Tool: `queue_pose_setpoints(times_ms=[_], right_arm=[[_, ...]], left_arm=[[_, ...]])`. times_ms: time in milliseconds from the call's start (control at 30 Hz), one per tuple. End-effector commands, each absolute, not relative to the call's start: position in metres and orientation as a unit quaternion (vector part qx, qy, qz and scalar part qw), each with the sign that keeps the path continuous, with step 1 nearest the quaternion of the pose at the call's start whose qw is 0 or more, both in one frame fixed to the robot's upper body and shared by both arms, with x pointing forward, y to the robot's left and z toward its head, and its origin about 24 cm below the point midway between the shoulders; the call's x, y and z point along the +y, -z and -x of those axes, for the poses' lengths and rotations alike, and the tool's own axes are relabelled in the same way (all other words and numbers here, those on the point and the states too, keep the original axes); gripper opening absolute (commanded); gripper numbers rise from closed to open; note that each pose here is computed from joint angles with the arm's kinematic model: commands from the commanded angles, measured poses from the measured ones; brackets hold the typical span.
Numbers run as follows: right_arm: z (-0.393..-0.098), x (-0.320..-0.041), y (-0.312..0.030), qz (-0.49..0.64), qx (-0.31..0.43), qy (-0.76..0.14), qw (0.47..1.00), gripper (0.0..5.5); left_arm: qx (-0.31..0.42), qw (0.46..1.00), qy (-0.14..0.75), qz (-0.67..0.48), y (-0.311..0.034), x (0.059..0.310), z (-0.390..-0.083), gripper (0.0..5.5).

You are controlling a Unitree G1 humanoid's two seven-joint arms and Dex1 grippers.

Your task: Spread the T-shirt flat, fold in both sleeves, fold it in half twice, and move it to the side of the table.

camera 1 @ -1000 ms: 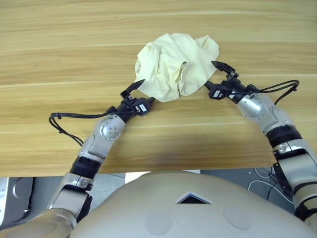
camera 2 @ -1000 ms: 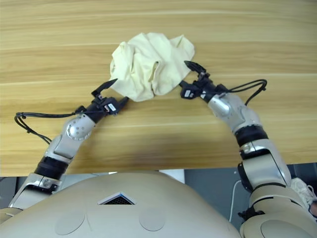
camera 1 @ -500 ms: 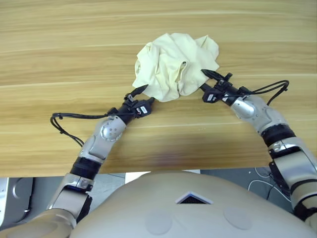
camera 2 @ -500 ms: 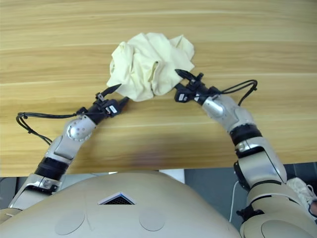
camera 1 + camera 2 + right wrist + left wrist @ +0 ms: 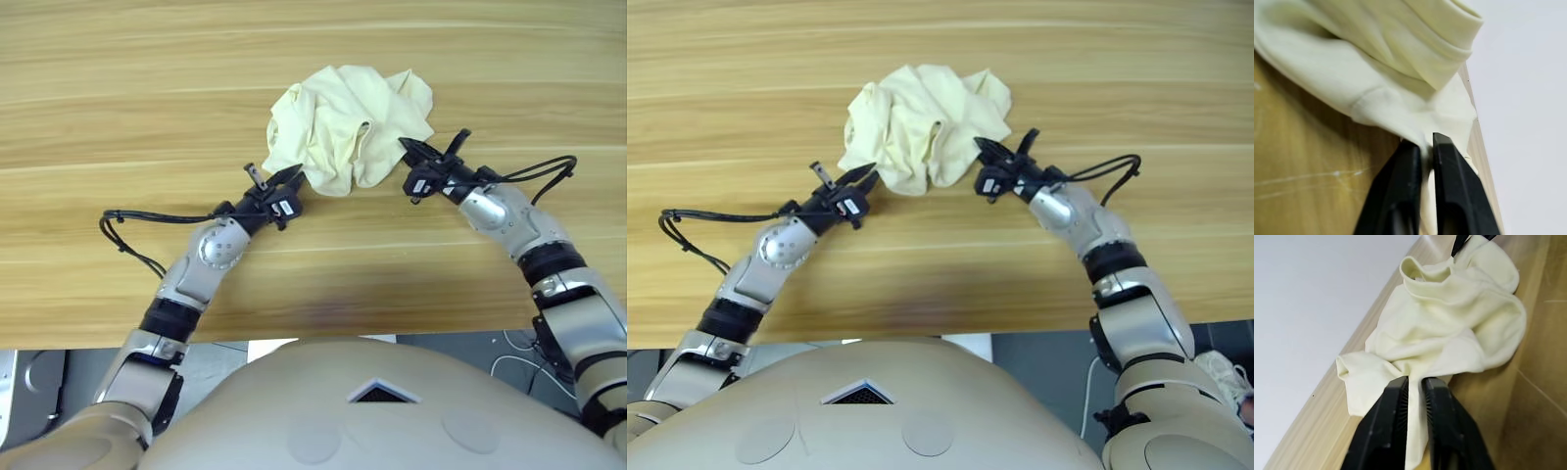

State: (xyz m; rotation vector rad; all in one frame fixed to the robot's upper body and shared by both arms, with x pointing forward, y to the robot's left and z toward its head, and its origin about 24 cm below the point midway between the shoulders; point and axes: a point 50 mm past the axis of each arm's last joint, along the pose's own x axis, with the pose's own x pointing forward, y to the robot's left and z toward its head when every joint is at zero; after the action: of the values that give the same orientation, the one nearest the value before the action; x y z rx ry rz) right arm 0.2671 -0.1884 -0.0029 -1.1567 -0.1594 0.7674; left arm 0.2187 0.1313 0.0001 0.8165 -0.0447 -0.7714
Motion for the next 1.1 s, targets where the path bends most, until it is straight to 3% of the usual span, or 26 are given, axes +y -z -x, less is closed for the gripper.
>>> queue_pose_setpoints(times_ms=[33, 267, 400, 567, 700, 833, 900, 1000, 1100], right_arm=[[-0.242, -0.197, 0.034, 0.546, -0.002, -0.394, 0.739, 0.0], [-0.239, -0.197, 0.032, 0.545, -0.008, -0.394, 0.74, 0.0], [-0.238, -0.192, 0.014, 0.469, -0.054, -0.384, 0.793, 0.0], [-0.233, -0.21, -0.043, 0.316, -0.158, -0.319, 0.879, 0.0], [-0.187, -0.223, -0.088, 0.221, -0.244, -0.361, 0.872, 0.0], [-0.171, -0.24, -0.129, 0.145, -0.327, -0.333, 0.872, 0.0], [-0.183, -0.242, -0.133, 0.141, -0.332, -0.321, 0.876, 0.0], [-0.234, -0.227, -0.144, 0.143, -0.347, -0.288, 0.881, 0.0], [-0.325, -0.201, -0.155, 0.169, -0.319, -0.18, 0.915, 0.0]], left_arm=[[0.072, 0.818, 0.406, -0.401, 0.037, 0.141, -0.199, 0.01], [0.076, 0.815, 0.412, -0.401, 0.041, 0.145, -0.195, 0.01], [0.019, 0.88, 0.369, -0.297, 0.012, 0.151, -0.196, 0.01], [-0.144, 0.911, 0.365, -0.129, -0.046, 0.159, -0.17, 0.01], [-0.225, 0.915, 0.332, -0.05, -0.085, 0.185, -0.154, 0.01], [-0.264, 0.903, 0.336, -0.043, -0.104, 0.201, -0.14, 0.01], [-0.267, 0.906, 0.322, -0.064, -0.108, 0.212, -0.149, 0.01], [-0.284, 0.914, 0.277, -0.086, -0.117, 0.223, -0.19, 0.01], [-0.282, 0.945, 0.157, -0.049, -0.13, 0.238, -0.28, 0.01]])
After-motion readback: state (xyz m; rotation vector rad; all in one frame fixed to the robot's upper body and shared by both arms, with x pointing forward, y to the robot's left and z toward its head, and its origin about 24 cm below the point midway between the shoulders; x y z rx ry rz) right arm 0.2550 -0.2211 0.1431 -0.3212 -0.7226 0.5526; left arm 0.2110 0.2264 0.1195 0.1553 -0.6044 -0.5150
